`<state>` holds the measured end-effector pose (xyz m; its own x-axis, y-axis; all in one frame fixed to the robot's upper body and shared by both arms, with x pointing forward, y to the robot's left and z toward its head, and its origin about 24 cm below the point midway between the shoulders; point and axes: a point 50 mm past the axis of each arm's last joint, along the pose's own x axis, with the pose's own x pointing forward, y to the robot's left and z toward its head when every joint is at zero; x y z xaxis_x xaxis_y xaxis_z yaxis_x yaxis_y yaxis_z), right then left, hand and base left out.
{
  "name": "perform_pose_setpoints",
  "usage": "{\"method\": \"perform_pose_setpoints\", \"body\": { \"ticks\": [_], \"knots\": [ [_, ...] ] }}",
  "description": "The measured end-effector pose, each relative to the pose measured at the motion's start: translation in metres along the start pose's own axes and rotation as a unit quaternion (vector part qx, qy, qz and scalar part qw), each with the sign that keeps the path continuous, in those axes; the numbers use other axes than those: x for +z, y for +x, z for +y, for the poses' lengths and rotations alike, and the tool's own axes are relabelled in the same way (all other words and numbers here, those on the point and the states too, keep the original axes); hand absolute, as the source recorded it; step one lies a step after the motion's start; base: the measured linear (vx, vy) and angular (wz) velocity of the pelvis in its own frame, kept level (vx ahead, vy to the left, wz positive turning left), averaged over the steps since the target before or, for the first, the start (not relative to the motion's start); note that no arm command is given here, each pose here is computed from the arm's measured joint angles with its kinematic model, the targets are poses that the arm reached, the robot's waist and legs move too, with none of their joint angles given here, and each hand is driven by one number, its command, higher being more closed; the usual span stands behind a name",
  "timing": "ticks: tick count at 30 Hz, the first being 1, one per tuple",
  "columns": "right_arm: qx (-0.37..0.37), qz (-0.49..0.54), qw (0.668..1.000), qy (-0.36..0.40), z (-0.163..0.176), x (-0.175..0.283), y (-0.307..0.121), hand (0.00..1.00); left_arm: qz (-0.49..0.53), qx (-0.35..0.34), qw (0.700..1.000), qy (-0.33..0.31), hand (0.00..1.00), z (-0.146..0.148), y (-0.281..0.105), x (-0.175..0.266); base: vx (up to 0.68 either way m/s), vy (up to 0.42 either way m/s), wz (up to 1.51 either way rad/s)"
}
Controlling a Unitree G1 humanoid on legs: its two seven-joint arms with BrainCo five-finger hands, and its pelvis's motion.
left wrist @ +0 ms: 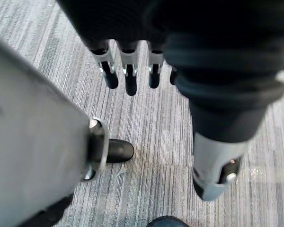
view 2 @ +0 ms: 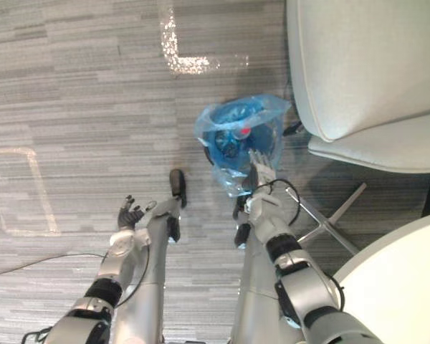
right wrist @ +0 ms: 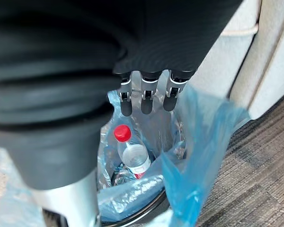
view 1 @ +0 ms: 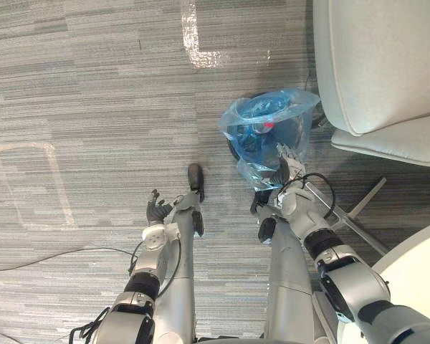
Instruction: Gather rubbish on tea table into small bin, then transfer packed bag to large trash can.
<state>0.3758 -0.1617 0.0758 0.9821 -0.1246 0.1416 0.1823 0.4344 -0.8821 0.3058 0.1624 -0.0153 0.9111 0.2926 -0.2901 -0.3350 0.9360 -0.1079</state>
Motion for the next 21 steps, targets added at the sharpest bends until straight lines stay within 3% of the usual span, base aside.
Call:
{"method": "perform_pose_setpoints", "body": {
  "ticks": [7,21],
  "knots": [
    [0.003,0.005,1.0,-0.003,-0.008,0.005,0.01,1.0,-0.019,-0.01,0.999,-0.033,0.0,-0.015,0.002,0.013,-0.03,-0.011,0.14],
    [-0.018,-0.005,0.999,0.026,-0.019,0.015,0.016,1.0,-0.033,-0.01,0.998,-0.054,0.0,-0.016,0.002,0.021,-0.02,0.0,0.0]
  ]
}}
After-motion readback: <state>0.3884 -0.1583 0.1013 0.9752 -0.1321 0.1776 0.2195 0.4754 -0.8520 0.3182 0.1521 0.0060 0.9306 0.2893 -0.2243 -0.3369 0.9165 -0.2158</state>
